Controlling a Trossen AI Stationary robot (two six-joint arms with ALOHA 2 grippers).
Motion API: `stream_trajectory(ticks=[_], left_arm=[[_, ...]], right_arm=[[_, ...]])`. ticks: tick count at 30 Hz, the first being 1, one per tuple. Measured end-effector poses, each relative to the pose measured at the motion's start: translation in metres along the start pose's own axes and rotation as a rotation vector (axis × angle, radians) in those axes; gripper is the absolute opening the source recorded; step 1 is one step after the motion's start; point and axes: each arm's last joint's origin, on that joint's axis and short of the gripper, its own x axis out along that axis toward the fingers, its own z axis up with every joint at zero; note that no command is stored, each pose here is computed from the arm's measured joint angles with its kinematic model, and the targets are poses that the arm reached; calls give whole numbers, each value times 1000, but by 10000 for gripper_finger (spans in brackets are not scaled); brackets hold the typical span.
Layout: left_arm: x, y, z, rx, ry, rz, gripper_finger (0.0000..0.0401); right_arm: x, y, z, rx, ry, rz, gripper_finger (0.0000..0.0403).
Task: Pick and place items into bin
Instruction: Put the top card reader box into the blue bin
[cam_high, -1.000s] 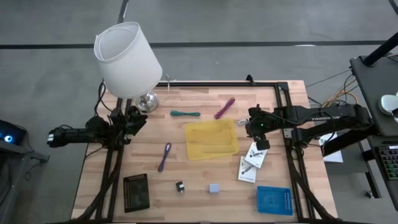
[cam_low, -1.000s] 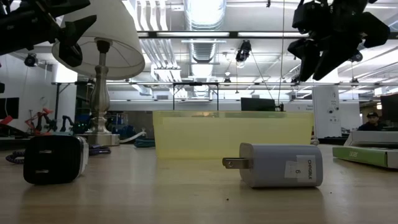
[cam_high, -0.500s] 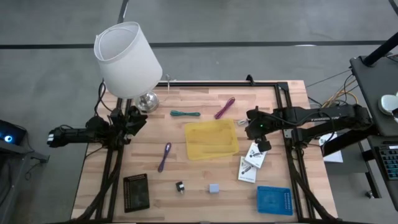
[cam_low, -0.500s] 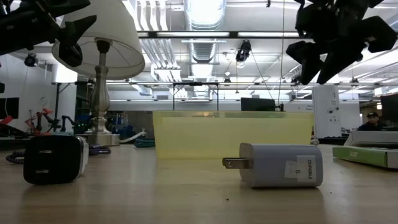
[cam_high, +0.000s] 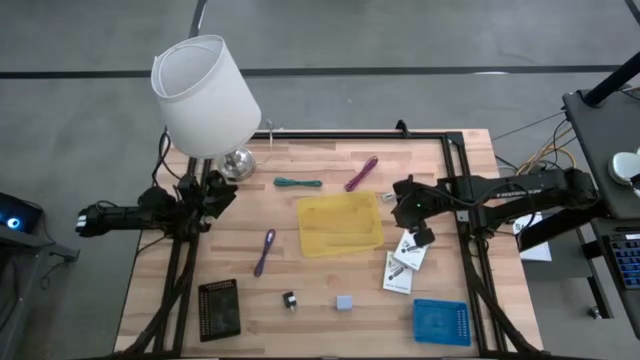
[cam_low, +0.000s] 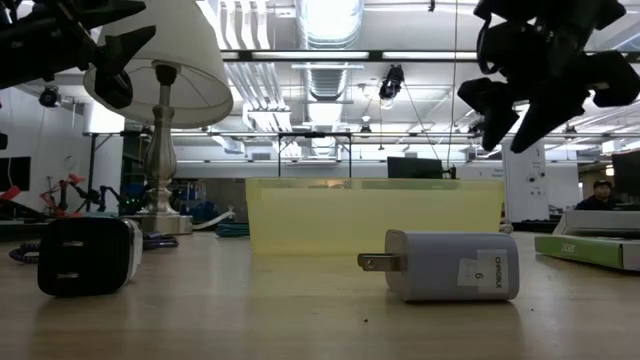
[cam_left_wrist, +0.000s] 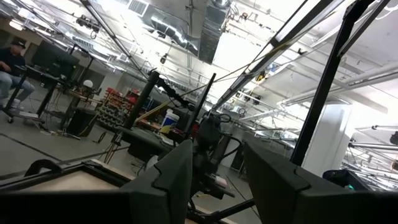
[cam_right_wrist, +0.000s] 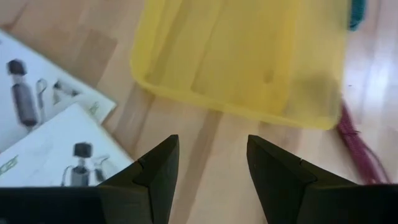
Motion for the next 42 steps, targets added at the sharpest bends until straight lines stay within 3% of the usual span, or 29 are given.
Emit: stream_trajectory(ticks=[14, 26, 31, 42], left_arm=[[0, 0, 0, 0, 0, 1, 130], [0, 0, 0, 0, -3, 7, 130], [0, 0, 0, 0, -3, 9, 130], [0, 1, 0, 1, -12, 36, 130]], right_arm=[[24, 15, -20, -55, 35, 229, 176], [54, 17, -23, -108, 170, 310, 176], [56, 18, -21, -166, 133, 388, 176], [63, 18, -19, -283, 104, 413, 176]])
